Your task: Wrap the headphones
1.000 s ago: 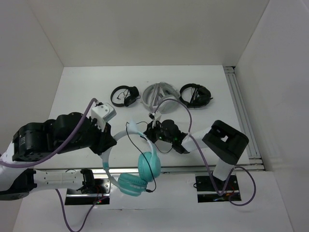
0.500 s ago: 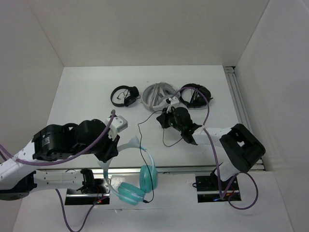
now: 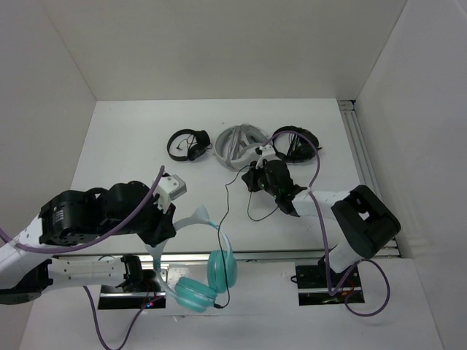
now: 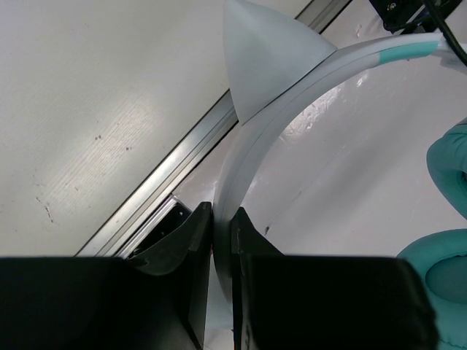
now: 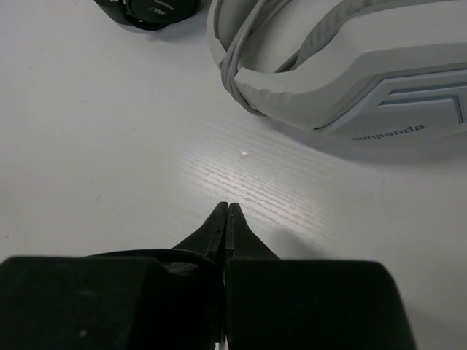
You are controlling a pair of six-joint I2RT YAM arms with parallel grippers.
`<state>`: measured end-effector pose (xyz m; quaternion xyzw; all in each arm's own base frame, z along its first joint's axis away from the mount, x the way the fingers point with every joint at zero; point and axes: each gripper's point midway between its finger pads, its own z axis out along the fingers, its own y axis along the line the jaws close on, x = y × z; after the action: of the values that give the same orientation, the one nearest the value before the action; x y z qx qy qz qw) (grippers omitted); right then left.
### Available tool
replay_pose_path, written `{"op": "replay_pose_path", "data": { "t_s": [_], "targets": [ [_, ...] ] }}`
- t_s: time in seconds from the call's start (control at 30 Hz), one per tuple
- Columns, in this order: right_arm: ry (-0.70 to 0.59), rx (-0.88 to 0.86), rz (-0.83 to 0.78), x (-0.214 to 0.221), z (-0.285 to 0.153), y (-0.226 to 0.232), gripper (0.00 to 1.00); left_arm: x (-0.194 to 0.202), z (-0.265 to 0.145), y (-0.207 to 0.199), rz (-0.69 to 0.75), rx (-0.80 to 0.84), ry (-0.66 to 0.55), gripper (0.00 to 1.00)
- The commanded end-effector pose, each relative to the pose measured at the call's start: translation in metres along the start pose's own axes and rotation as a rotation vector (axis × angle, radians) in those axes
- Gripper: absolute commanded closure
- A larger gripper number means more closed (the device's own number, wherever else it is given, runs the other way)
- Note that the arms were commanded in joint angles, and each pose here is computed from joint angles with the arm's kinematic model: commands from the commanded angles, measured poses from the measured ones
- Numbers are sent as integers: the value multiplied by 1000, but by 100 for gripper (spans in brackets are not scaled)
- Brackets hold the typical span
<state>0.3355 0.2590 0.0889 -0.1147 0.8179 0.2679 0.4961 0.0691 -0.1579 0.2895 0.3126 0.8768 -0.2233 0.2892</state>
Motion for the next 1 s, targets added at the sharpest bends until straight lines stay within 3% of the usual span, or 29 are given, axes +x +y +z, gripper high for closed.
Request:
{"op": "replay_pose_path", "data": {
  "t_s": [0.0, 0.27, 0.37, 0.57, 0.63, 0.97],
  "targets": [
    [17, -11, 8, 6, 2, -1, 100, -26, -16, -12, -73, 68, -143, 100],
    [65, -58, -7, 28, 10, 21, 100, -74, -50, -24, -143, 167, -398, 100],
    [62, -73, -18, 28, 13, 32, 100, -81, -47, -35, -140, 209, -410, 100],
    [57, -28, -36, 21, 14, 31, 100, -78, -14, -49, -109, 223, -311, 100],
    [62, -30, -32, 19, 15, 29, 100, -83, -17, -50, -123, 231, -344, 100],
    [21, -98, -10, 45, -12, 77, 100, -114, -70, 18, -578, 66, -733, 100]
  ]
}}
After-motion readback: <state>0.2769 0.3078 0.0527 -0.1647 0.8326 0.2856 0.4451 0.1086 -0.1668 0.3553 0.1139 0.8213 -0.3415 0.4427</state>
